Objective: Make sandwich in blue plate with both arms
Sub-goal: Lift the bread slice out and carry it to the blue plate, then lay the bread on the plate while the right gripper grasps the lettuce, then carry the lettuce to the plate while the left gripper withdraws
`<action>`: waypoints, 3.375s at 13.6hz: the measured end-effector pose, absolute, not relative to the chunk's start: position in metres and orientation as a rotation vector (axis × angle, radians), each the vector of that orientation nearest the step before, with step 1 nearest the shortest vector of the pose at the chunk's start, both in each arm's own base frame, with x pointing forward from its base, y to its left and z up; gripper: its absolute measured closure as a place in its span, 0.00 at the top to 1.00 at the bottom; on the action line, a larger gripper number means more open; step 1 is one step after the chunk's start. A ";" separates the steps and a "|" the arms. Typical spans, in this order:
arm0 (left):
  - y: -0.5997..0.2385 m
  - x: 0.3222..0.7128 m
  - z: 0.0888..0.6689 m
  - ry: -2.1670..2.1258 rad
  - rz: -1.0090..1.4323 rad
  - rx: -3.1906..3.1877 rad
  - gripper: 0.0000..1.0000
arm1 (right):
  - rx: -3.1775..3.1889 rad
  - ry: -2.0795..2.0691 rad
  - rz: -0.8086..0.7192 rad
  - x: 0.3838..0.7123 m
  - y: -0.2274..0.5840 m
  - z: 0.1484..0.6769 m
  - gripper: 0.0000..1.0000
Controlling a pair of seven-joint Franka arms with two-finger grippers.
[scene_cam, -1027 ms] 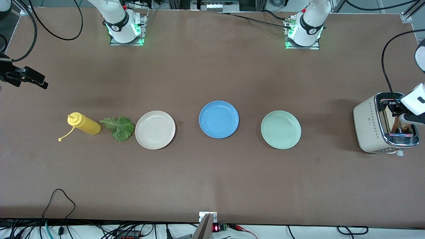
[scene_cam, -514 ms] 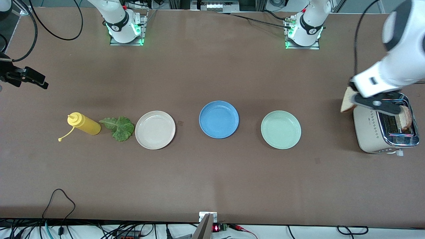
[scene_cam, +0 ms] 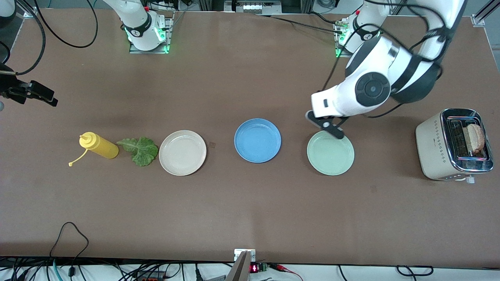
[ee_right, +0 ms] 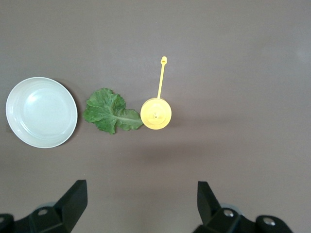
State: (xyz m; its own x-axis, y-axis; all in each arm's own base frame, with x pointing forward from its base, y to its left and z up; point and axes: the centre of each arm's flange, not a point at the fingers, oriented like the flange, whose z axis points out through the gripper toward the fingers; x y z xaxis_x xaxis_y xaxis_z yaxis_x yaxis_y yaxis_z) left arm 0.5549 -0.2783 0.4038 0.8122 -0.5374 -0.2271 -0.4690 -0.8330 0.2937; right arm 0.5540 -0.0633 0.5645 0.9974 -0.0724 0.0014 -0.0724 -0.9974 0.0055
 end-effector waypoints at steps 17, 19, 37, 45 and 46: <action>-0.369 0.582 0.231 -0.188 -0.255 2.347 0.06 | 3.054 0.401 -0.258 0.625 0.091 0.339 1.00; -0.369 0.582 0.228 -0.201 -0.240 2.346 0.06 | 3.024 0.604 -0.257 0.632 0.092 0.302 1.00; -0.276 0.605 0.300 -0.662 -0.247 2.708 1.00 | 2.835 1.204 -0.046 0.598 0.075 0.182 0.74; -0.184 0.626 0.431 -0.814 -0.437 3.094 1.00 | 2.847 1.194 -0.034 0.608 0.076 0.211 0.10; -0.171 0.627 0.443 -0.779 -0.457 3.106 1.00 | 2.852 1.202 -0.032 0.615 0.084 0.238 0.10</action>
